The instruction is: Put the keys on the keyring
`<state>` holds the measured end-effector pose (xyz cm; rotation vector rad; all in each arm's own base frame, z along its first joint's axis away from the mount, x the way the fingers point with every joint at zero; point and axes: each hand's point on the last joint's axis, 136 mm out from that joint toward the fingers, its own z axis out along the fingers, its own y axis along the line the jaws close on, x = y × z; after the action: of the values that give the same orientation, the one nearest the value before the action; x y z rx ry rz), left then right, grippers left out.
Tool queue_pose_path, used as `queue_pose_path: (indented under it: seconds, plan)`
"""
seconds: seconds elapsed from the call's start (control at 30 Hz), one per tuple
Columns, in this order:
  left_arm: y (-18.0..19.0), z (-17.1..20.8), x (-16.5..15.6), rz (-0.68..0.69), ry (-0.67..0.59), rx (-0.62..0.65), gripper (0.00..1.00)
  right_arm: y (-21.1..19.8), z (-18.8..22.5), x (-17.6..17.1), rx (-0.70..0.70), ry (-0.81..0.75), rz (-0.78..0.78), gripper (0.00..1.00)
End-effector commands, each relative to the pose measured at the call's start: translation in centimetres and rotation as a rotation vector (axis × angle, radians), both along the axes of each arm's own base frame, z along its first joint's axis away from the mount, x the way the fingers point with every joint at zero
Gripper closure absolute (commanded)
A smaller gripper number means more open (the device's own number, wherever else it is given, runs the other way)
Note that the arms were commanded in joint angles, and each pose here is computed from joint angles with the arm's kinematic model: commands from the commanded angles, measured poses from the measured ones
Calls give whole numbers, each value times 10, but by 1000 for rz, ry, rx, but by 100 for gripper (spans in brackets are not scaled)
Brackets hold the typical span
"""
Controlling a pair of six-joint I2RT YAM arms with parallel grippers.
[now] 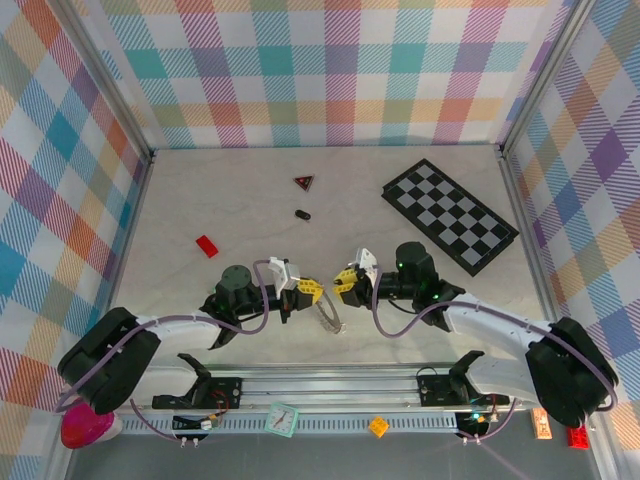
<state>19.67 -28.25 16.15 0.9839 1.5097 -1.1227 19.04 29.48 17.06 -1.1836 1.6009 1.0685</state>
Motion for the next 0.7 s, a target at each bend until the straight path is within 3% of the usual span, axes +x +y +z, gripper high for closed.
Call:
queue_pose_path:
  seconds: [0.0, 0.67]
  plan:
    - [-1, 17, -3, -27, -56, -63, 100, 9, 17, -6, 68, -15, 72, 74]
    - [-4, 18, -5, -56, -49, -86, 100, 22, 14, -1, 102, 44, 117, 82]
